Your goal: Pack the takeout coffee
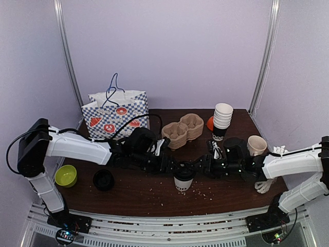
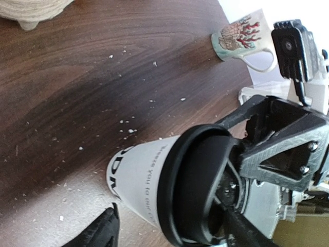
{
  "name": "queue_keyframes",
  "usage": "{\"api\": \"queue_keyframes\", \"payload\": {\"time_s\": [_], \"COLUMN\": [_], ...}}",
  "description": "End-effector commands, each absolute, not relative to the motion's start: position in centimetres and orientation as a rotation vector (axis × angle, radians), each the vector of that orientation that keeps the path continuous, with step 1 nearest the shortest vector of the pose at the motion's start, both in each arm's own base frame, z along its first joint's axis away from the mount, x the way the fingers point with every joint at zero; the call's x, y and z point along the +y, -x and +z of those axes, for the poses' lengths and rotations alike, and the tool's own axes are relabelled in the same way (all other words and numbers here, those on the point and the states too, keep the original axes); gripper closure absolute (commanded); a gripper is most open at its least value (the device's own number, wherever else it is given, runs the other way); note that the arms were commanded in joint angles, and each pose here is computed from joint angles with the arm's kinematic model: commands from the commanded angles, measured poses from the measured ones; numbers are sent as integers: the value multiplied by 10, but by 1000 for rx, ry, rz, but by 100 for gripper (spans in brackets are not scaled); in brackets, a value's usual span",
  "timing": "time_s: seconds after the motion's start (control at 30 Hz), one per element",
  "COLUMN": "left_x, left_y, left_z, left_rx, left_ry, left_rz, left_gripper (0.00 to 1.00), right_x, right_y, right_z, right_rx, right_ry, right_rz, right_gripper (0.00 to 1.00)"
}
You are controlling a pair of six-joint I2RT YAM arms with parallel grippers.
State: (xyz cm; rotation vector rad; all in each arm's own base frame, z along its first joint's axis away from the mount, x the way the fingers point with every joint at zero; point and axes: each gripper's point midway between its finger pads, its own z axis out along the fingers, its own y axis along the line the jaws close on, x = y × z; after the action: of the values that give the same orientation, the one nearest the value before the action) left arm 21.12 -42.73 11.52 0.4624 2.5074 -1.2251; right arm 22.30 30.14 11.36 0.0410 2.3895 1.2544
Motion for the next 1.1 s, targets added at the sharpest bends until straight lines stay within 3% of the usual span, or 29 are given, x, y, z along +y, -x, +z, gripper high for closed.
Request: {"api": "queue_keyframes", "payload": {"time_s": [0.0,0.17,0.43,0.77,1.07], "left_x": [-420,-427,-421,-414,-406], "left_y": [-210,-213,-206,-199,-195], "left_z": [114,140,137,115,89], "left_rx": [2528,2474,2488,2543,2609], "left_ry": [-481,-506,-509,-504,-490], "left_rz": [-1179,-1219,-1212,-1190,-1141], "left_gripper": [19,9,7,14,27], "right_x": [287,292,294,297,290], "right_y": [-211,-215,-205,-196,-192], "right_z": [90,117,119,98,75], "right_rx": [2509,2459,2491,2542,2595], "right_ry": [-60,-23,60,75,42], "right_rz": [1163,1189,1197,1214,1174], "right_gripper": [44,32,12,19,29]}}
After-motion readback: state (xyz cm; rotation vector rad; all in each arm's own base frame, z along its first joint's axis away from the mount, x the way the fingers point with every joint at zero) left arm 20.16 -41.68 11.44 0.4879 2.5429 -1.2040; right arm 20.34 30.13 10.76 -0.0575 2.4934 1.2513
